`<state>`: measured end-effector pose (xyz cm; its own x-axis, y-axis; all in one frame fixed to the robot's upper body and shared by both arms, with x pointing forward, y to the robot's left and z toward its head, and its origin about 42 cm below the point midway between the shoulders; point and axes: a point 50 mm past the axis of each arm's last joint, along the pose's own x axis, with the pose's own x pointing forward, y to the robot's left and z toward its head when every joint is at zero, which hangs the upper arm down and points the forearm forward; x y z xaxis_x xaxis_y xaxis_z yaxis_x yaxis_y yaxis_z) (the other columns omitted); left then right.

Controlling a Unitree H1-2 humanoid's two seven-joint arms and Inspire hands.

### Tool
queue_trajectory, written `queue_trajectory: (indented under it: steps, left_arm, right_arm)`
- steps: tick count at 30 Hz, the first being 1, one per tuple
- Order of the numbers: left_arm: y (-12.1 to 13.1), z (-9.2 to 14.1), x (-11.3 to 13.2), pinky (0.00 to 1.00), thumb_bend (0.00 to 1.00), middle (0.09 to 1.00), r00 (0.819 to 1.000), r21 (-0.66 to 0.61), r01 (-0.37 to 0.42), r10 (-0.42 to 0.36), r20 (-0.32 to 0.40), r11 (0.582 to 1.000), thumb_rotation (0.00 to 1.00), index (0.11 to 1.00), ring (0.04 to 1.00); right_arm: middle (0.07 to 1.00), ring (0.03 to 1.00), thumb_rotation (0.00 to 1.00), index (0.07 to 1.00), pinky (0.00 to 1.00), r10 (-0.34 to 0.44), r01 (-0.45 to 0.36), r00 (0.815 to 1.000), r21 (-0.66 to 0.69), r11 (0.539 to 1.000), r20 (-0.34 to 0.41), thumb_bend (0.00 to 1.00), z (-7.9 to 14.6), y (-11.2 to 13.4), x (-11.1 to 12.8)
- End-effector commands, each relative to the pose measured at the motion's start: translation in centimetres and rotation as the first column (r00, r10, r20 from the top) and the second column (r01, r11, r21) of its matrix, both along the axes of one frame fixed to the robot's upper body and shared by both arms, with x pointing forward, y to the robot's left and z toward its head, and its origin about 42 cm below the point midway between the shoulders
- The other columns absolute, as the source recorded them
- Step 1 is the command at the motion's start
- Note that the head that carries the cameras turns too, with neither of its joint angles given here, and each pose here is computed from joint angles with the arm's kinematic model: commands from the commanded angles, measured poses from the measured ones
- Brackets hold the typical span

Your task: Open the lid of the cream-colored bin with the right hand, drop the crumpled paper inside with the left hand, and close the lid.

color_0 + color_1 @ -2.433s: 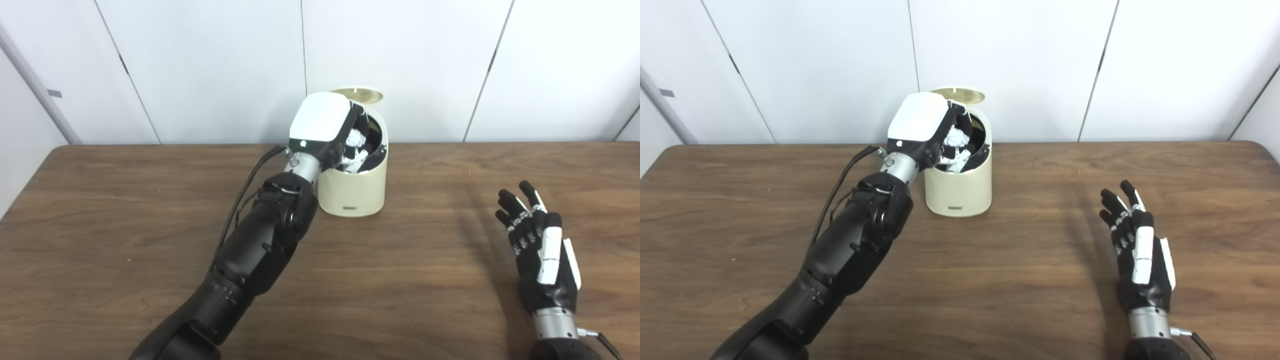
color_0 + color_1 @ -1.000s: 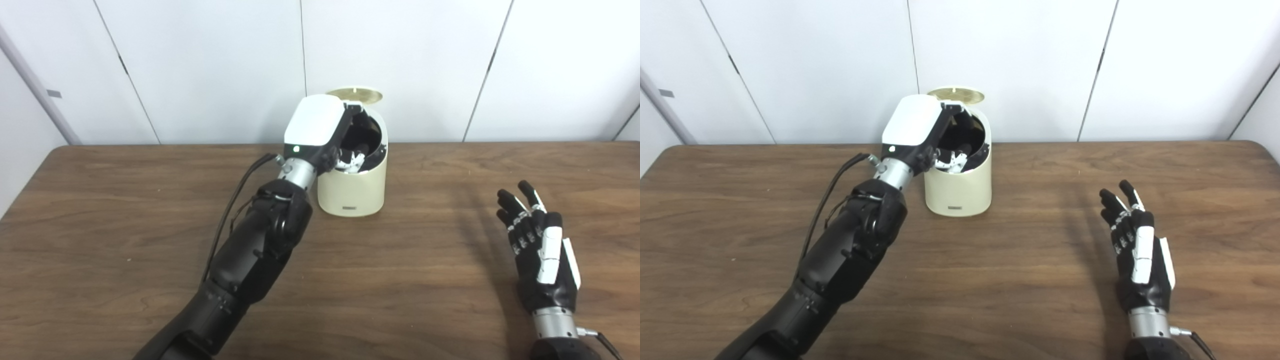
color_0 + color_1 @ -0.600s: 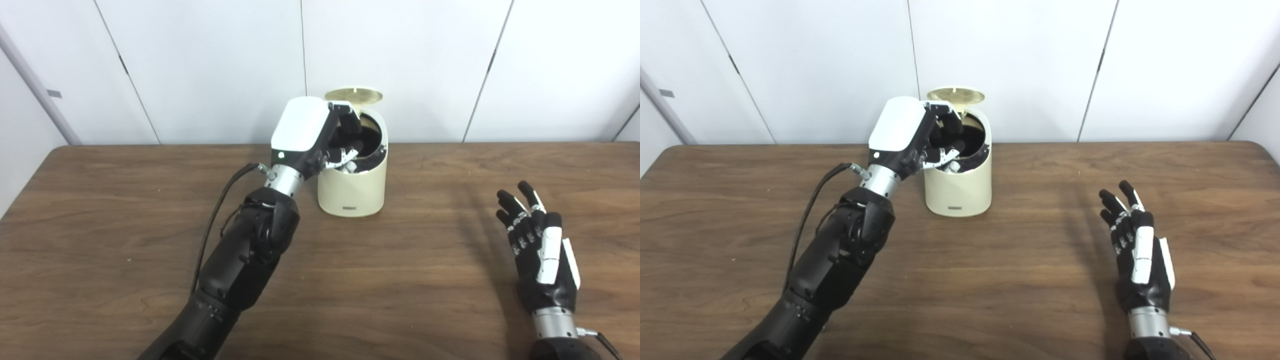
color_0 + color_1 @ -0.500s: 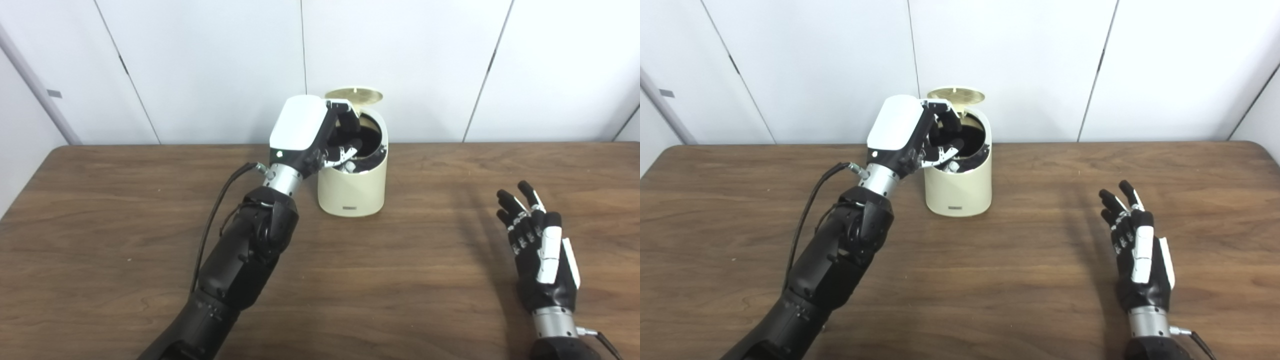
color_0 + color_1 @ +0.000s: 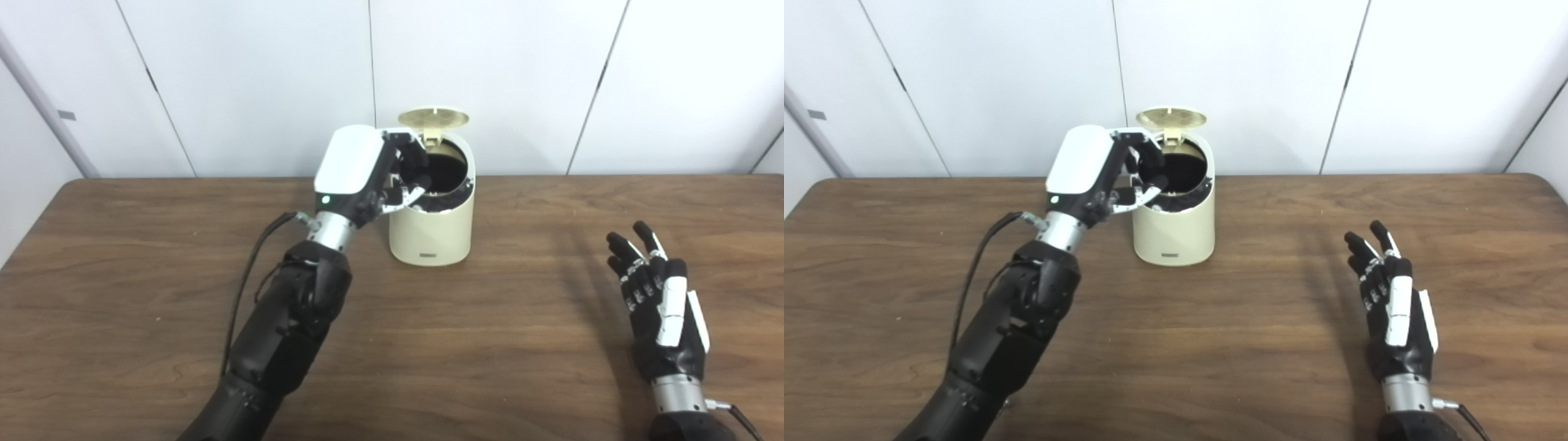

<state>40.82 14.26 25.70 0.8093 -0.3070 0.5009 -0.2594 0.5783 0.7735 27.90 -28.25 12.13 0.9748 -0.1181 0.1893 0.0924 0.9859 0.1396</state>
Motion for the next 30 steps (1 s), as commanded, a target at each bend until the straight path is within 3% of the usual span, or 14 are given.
queue_trajectory:
  steps: [1, 14, 24, 27, 30]
  left_arm:
    - [0.5, 2.1, -0.2, 0.31, 0.47, 0.526, 0.997, -0.019, 0.016, -0.014, 0.073, 1.0, 0.0, 0.49, 0.415]
    - [3.7, 2.6, -2.5, 0.32, 0.47, 0.518, 1.0, -0.178, -0.021, 0.022, 0.003, 0.984, 0.0, 0.487, 0.409]
    - [6.7, 1.5, -3.9, 0.32, 0.48, 0.507, 0.988, -0.438, -0.118, 0.062, -0.141, 0.891, 0.0, 0.481, 0.432]
    - [7.5, 0.8, -4.4, 0.33, 0.48, 0.522, 0.976, -0.501, -0.17, 0.075, -0.204, 0.849, 0.0, 0.48, 0.436]
    - [8.4, 0.1, -4.9, 0.4, 0.49, 0.517, 0.961, -0.509, -0.221, 0.098, -0.257, 0.832, 0.0, 0.477, 0.441]
  right_arm:
    - [0.841, 0.909, 1.0, 0.94, 0.91, -0.002, 0.003, 0.997, 0.021, 1.0, -0.082, 0.52, -2.8, 0.0, -1.2]
    - [0.834, 0.896, 0.99, 0.929, 0.89, -0.011, 0.012, 0.997, 0.016, 1.0, -0.073, 0.52, -2.3, -0.2, -0.9]
    - [0.829, 0.89, 1.0, 0.929, 0.9, -0.006, 0.007, 0.997, 0.012, 1.0, -0.075, 0.52, -2.3, -0.4, -0.9]
    - [0.831, 0.888, 0.99, 0.927, 0.89, 0.0, 0.001, 0.998, 0.012, 1.0, -0.069, 0.52, -2.0, -0.3, -0.9]
    - [0.836, 0.891, 1.0, 0.931, 0.89, 0.003, -0.002, 0.998, 0.01, 1.0, -0.068, 0.51, -2.0, -0.4, -0.8]
